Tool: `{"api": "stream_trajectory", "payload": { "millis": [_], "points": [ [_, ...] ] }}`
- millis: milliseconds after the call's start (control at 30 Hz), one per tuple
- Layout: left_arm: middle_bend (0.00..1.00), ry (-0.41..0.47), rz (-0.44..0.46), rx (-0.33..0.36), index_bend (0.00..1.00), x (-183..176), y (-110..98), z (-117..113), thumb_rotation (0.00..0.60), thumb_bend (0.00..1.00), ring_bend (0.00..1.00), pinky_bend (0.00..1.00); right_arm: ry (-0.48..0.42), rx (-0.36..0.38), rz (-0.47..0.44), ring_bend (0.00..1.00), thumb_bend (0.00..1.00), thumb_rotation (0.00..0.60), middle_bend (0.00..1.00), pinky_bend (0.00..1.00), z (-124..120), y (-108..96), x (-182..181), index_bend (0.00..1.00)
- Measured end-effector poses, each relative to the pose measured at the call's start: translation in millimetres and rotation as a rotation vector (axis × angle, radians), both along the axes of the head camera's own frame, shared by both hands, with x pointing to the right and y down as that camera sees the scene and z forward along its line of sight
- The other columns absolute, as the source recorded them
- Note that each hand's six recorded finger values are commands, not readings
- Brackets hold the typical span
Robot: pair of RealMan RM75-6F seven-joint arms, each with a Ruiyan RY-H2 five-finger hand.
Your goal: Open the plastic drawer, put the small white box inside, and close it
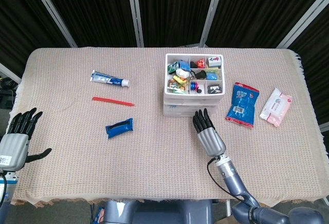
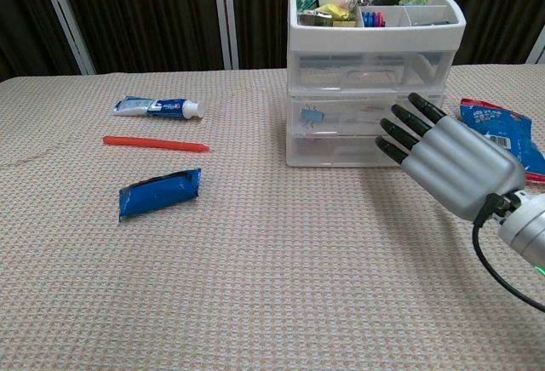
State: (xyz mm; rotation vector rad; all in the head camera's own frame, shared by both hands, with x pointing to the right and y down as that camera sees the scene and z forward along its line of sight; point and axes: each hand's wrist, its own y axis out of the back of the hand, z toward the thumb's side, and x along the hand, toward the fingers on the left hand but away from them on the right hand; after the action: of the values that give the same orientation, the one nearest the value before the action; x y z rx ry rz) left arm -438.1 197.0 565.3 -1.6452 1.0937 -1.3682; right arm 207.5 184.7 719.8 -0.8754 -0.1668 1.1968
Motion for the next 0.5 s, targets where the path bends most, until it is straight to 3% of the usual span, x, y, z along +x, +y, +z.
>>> {"api": "stream_trajectory", "payload": {
  "millis": [500],
  "points": [
    [0.0, -0.002, 0.001, -0.004, 0.07, 0.3, 0.2, 0.7, 0.6, 0.09, 0.0, 0.0, -0.005, -0.012, 0.029, 0.0, 0.2, 0.6, 0.0, 0.0, 3.3, -2.2, 2.5, 0.1]
  ]
}}
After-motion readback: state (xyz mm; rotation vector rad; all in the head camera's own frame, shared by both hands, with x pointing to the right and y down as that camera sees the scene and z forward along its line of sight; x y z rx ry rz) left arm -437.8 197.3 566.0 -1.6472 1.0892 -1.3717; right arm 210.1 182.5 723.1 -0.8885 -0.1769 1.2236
